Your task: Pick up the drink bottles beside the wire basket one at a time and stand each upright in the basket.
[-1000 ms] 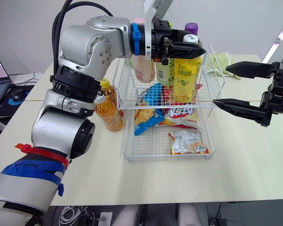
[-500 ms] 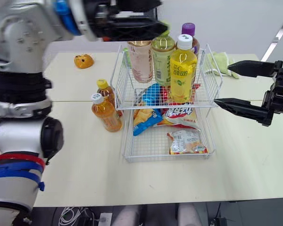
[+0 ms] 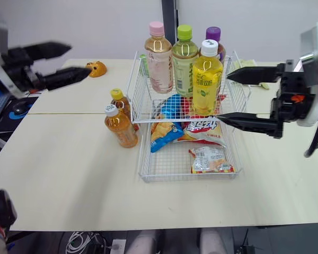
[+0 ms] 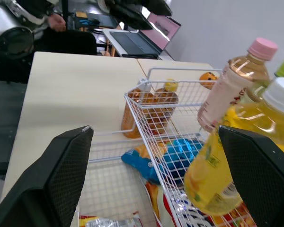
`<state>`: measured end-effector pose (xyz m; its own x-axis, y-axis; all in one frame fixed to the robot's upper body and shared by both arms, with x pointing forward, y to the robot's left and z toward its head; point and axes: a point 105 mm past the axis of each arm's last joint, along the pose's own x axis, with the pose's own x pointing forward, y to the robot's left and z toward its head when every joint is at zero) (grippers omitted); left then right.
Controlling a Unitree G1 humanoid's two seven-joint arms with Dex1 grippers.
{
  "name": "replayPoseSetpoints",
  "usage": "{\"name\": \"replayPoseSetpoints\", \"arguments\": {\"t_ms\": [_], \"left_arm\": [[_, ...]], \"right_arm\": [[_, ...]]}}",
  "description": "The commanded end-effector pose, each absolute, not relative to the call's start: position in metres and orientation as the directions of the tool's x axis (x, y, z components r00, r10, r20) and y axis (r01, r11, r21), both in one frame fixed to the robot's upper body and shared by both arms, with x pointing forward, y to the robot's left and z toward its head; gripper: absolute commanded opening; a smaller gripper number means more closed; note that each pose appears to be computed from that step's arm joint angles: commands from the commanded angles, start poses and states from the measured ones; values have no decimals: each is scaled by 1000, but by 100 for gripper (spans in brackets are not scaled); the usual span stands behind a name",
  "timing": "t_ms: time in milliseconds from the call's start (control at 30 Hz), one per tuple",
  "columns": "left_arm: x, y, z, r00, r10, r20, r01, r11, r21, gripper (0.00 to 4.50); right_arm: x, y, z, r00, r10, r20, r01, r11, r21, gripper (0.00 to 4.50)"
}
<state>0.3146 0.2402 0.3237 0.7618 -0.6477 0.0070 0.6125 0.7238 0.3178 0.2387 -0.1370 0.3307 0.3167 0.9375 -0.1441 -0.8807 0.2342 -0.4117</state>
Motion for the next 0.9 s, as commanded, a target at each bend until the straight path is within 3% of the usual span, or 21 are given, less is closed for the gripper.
{"name": "replayPoseSetpoints", "arguments": {"t_ms": [33, 167, 467, 600, 900], "left_arm": [[301, 263, 326, 812, -582, 51, 532, 773, 345, 446], [293, 273, 293, 840, -543, 12, 518, 807, 283, 446], [288, 220, 246, 857, -510, 74, 497, 856, 140, 446], [302, 195, 241, 909, -389, 151, 383, 921, 63, 446], [328, 177, 228, 964, -226, 144, 223, 974, 37, 446]], "right_arm": [[233, -126, 335, 249, 957, -146, -889, 166, -426, 450], [234, -118, 331, 203, 965, -163, -902, 120, -414, 450], [237, -115, 329, 182, 969, -167, -903, 97, -419, 450], [237, -116, 330, 183, 968, -170, -900, 96, -424, 450], [238, -115, 331, 175, 970, -166, -900, 89, -427, 450]]}}
